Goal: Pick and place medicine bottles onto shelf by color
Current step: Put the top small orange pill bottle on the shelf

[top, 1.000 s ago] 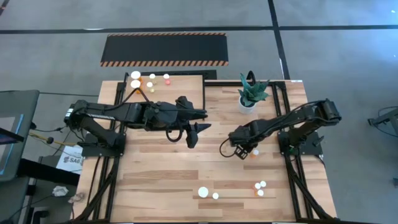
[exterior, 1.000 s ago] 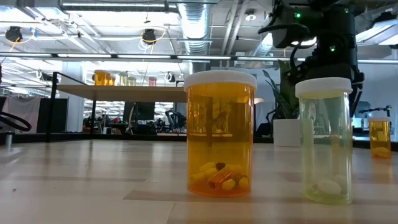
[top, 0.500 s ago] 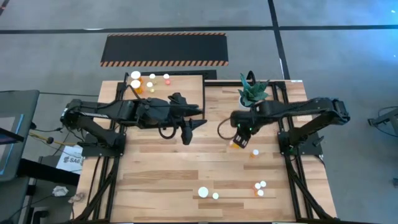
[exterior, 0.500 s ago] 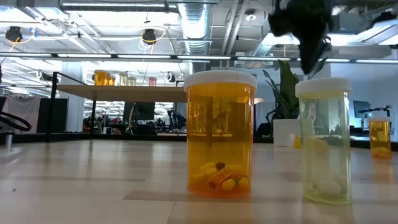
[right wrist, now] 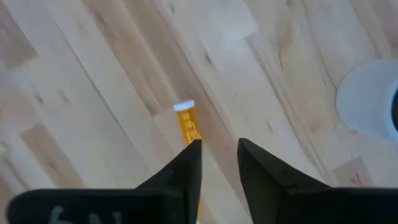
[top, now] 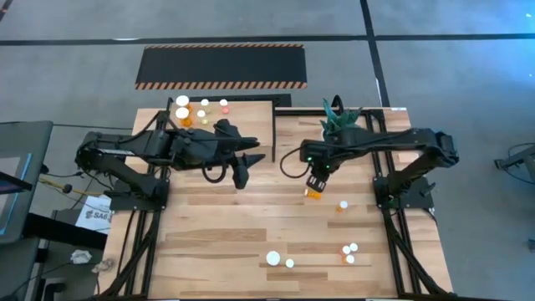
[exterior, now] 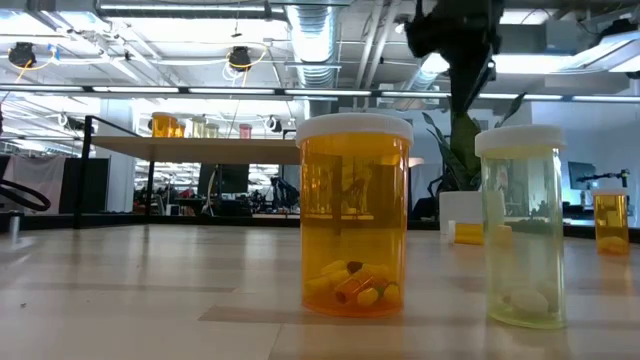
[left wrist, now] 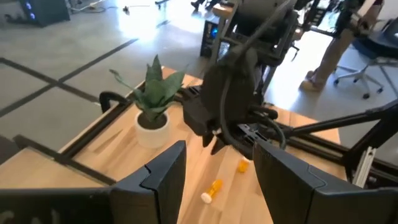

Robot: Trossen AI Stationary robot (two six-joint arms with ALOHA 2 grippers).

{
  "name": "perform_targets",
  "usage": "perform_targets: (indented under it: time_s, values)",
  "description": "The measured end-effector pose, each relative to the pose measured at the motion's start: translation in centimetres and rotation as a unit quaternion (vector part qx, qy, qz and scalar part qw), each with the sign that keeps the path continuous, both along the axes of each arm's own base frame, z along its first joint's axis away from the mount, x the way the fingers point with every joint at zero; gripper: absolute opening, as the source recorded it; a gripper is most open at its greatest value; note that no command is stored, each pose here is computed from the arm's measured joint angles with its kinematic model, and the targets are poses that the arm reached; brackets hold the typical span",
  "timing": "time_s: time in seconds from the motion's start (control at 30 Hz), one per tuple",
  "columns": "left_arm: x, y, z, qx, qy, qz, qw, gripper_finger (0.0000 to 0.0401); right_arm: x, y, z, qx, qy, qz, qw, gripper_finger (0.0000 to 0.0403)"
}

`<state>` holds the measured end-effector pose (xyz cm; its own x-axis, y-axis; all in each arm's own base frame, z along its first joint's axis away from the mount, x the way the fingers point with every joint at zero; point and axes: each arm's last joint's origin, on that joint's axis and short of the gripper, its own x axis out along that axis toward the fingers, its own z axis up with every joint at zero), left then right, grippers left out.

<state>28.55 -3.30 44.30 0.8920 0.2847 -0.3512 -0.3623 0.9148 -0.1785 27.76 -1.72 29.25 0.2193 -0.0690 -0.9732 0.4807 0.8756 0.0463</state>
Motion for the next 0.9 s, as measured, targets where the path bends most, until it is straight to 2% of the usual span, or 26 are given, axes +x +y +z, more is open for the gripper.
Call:
perform_targets:
  time_s: [0.23, 0.33, 0.4, 0.53, 0.67, 0.77, 0.9]
  values:
    - [-0.4, -0.1, -0.8, -0.018, 0.033, 0.019, 0.999, 0.0174, 2.0, -0.2, -3.1, -0.007, 0.060, 0.063, 0.996, 0.0218]
    - [-0.7, -0.6, -1.2, -0.024, 0.051, 0.034, 0.998, 0.0174, 2.6, 0.3, -3.9, -0.012, 0.065, 0.101, 0.993, 0.0234]
    - [-1.0, -1.2, -1.5, -0.032, 0.059, 0.048, 0.997, 0.0174, 2.3, 0.6, -4.9, -0.012, 0.070, 0.114, 0.991, 0.0235]
    - [-1.8, -2.9, -1.8, -0.028, 0.064, 0.069, 0.995, 0.0174, -0.1, 1.3, -7.1, -0.011, 0.072, 0.120, 0.990, 0.0222]
    - [-2.4, -4.4, -1.8, -0.015, 0.053, 0.083, 0.995, 0.0174, -1.7, 1.8, -8.6, -0.014, 0.001, 0.109, 0.994, 0.0208]
    - [-2.6, -4.9, -1.7, -0.017, 0.044, 0.090, 0.995, 0.0174, -1.8, 2.2, -8.5, -0.016, -0.065, 0.105, 0.992, 0.0201]
    - [-2.6, -4.9, -1.7, -0.022, 0.034, 0.104, 0.994, 0.0174, -1.9, 2.3, -8.9, -0.018, -0.055, 0.115, 0.992, 0.0201]
